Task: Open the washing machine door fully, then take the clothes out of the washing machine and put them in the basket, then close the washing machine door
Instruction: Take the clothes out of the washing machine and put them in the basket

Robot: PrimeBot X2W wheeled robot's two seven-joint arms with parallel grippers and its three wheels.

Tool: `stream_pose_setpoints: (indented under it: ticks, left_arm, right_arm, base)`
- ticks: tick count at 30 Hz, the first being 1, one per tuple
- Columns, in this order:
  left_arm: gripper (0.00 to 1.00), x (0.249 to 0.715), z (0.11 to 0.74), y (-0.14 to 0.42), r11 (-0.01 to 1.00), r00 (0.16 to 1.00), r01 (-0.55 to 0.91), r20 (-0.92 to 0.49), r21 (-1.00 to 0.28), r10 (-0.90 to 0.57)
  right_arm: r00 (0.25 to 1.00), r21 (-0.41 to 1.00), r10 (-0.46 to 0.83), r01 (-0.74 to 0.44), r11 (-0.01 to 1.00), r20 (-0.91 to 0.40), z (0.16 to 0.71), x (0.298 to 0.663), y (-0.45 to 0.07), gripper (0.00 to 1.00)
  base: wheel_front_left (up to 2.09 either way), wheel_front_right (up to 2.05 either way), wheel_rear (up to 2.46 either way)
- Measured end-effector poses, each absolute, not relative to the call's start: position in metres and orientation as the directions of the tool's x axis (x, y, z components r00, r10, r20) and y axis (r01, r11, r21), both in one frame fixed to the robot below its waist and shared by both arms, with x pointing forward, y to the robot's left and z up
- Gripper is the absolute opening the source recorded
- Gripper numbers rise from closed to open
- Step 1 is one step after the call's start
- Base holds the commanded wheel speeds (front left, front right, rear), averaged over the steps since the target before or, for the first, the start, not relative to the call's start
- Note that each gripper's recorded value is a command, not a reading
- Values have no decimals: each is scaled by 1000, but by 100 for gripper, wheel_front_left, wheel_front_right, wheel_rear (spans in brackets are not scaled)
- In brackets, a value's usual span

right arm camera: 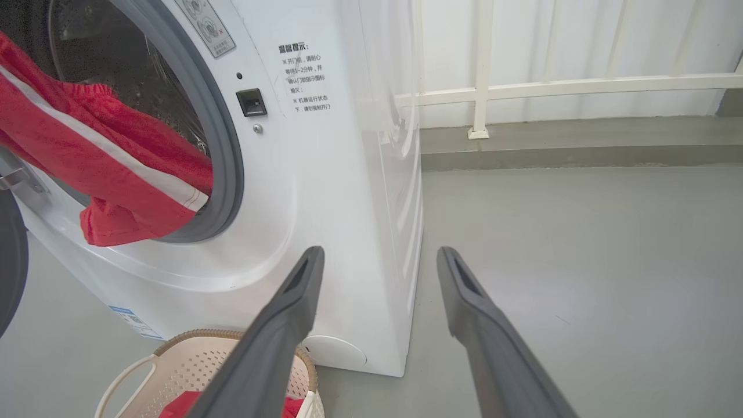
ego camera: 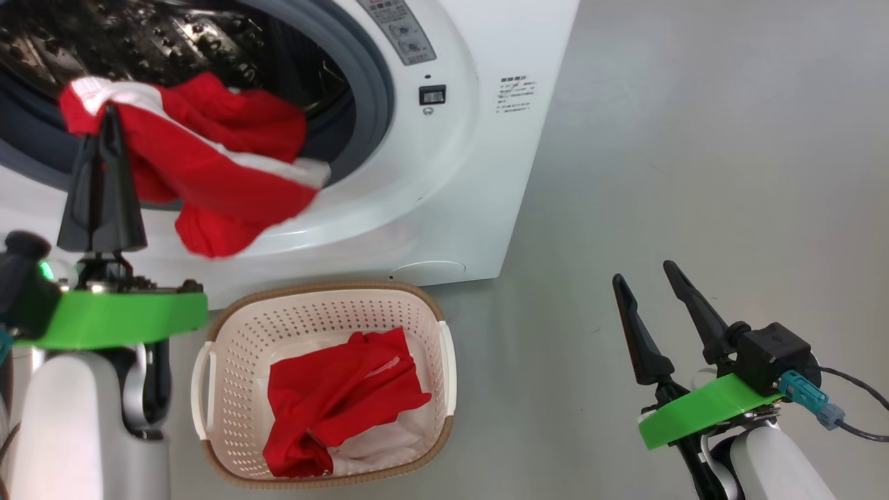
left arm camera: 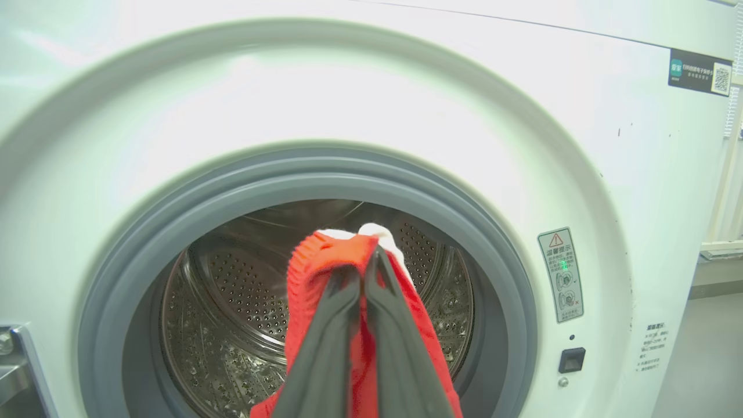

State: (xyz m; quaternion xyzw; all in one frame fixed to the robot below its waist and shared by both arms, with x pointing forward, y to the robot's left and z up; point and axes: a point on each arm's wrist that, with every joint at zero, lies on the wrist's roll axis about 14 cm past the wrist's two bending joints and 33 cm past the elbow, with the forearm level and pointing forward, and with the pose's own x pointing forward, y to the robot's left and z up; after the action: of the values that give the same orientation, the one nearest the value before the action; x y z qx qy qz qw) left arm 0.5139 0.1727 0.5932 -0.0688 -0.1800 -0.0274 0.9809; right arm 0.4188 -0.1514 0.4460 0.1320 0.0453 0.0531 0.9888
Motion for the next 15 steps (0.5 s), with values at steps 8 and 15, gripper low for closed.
stream_pose_setpoints:
  ticks: [8, 15]
  left_arm:
    - [0, 494, 599, 180, 991, 920, 64, 392, -122, -11]
    - [0, 487, 549, 174, 990, 966, 66, 258, -122, -33]
  right_arm:
    - [989, 267, 126, -100, 958, -83, 443, 421, -148, 100]
    - [986, 270, 131, -100, 958, -100, 436, 422, -147, 100]
  base:
    - [0, 0, 0]
    - [0, 0, 0]
